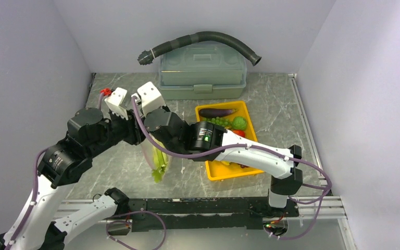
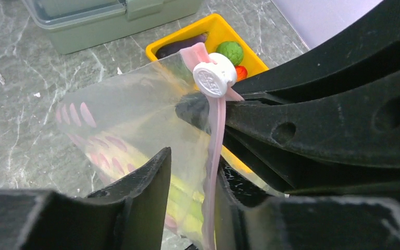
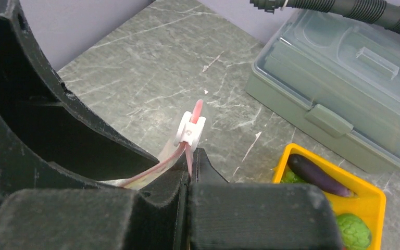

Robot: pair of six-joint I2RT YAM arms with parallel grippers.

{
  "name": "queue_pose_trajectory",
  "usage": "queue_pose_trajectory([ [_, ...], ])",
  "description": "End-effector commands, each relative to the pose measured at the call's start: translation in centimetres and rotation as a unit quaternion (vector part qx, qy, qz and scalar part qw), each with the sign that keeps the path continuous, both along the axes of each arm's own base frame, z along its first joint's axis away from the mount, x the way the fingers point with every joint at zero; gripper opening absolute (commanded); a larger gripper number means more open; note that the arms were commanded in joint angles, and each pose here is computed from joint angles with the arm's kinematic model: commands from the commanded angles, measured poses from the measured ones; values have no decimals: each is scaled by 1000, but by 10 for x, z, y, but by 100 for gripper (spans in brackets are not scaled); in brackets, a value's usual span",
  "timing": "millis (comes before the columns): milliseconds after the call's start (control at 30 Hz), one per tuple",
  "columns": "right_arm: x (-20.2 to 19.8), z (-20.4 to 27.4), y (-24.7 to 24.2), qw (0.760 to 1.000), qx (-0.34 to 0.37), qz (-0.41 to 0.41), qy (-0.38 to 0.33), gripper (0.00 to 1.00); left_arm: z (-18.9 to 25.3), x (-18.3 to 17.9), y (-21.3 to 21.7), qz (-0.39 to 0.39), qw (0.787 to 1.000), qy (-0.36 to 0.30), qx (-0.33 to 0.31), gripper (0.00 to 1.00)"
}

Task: Place the food in the zip-top bag and seal the zipper
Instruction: Adjust the zipper food storage bag at the center of the board.

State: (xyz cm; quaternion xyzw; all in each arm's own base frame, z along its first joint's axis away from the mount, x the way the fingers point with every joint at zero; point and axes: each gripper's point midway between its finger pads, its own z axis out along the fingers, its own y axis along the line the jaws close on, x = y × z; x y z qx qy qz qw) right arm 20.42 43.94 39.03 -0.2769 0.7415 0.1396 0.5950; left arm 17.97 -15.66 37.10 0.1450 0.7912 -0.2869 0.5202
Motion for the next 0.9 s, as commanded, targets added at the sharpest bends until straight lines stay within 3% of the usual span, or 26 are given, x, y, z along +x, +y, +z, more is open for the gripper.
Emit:
queue_pose_trajectory([
  [0,0,32,-10,999,48,-19,-7,0,2,-1,3,-1,1000,-15,9,31],
  [167,0,30,-15,998,52,-25,-3,0,0,0,12,15,999,-17,23,0],
  [300,-6,28,-20,998,64,-15,9,3,5,2,15,21,999,-25,30,0],
  [667,-45,24,-56,990,99,95,33,59,36,-9,-5,-58,996,-57,25,0],
  [867,-61,37,-99,982,140,124,23,74,38,-16,-14,-104,992,-51,42,0],
])
